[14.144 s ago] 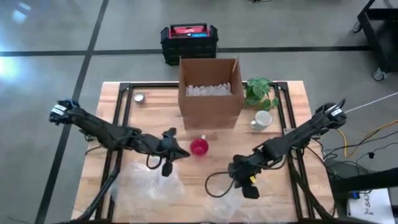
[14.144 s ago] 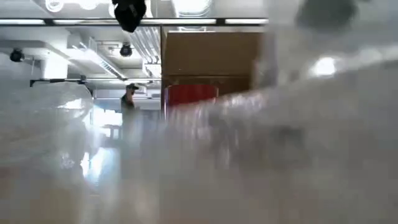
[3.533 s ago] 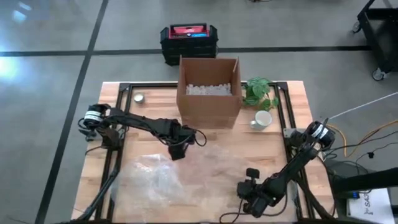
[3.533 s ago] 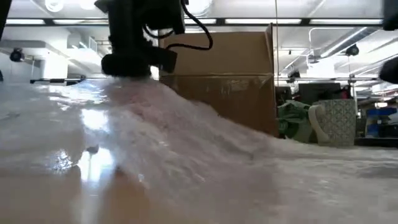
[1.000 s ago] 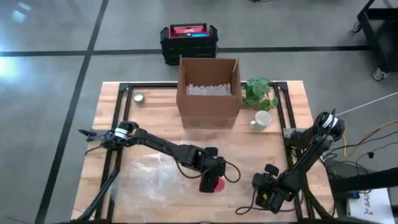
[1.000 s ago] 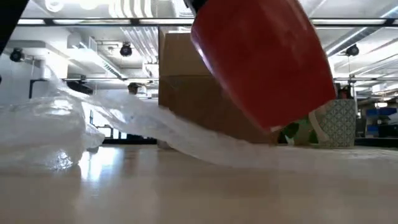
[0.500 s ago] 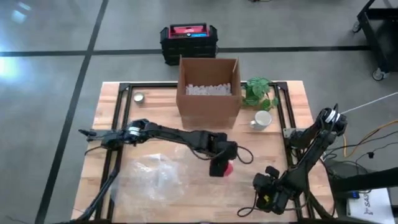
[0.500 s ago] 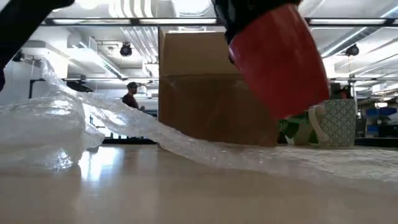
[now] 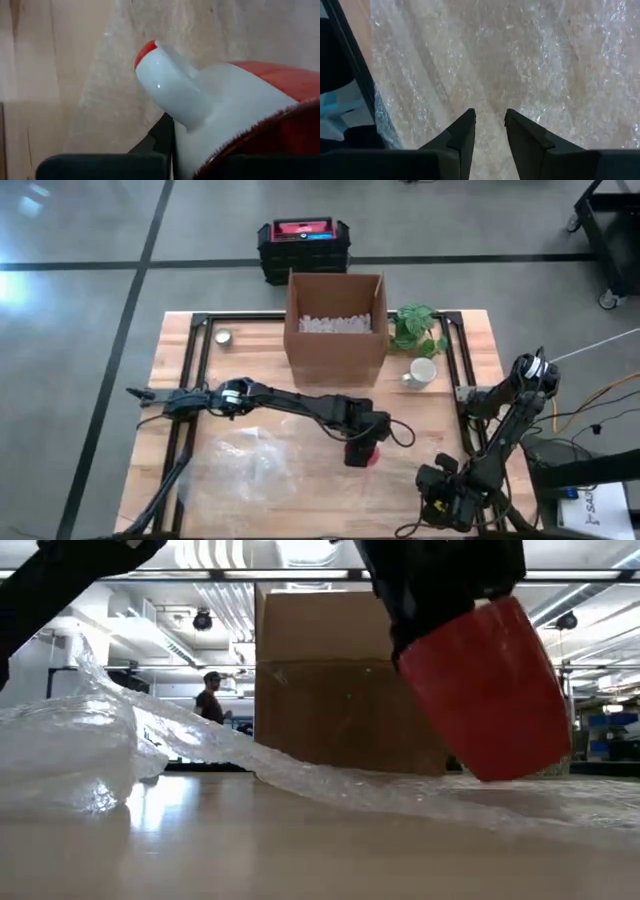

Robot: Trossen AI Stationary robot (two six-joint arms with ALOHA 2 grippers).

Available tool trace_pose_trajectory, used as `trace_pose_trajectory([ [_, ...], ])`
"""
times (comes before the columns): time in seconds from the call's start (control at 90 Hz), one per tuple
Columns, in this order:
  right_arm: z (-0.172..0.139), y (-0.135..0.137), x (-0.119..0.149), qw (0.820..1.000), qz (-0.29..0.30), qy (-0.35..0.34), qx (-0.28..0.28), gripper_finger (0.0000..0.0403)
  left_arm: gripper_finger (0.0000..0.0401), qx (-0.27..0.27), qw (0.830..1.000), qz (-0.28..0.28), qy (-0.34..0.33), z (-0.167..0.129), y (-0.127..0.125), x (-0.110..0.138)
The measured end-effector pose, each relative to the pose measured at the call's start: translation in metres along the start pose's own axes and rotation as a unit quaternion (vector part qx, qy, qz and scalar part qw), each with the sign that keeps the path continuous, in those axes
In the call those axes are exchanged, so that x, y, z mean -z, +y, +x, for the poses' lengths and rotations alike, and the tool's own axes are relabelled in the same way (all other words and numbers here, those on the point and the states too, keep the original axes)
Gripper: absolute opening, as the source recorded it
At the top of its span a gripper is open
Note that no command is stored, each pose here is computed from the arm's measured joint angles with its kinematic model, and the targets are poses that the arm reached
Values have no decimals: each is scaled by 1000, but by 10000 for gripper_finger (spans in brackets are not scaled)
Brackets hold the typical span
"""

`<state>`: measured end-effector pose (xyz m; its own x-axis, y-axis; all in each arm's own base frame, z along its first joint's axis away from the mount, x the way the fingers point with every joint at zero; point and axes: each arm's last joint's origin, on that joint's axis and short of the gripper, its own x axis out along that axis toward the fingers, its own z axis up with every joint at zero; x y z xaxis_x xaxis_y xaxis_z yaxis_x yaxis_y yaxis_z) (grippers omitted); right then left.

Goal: Wrap mug
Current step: Wrap the orange mug with the right transparent bubble wrap

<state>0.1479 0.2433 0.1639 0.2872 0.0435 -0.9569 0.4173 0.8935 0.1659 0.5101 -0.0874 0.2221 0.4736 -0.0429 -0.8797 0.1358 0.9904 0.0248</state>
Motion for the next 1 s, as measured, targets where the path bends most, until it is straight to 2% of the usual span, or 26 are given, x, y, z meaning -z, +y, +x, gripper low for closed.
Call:
trace_pose_trajectory([
  [0.2,0,0,0,1000,-4,-3,1,97,69,2,1000,-1,-10,1,0,-1],
  [0.622,0,-1,0,1000,-10,-4,1,130,210,3,999,-15,-44,-1,4,-7],
  [0.822,-2,0,0,1000,-17,-4,-2,141,249,-24,997,-18,-74,-37,8,-16],
  [1.0,-15,4,-3,1000,-15,-7,-25,150,249,-62,994,-20,-83,-84,11,-16],
])
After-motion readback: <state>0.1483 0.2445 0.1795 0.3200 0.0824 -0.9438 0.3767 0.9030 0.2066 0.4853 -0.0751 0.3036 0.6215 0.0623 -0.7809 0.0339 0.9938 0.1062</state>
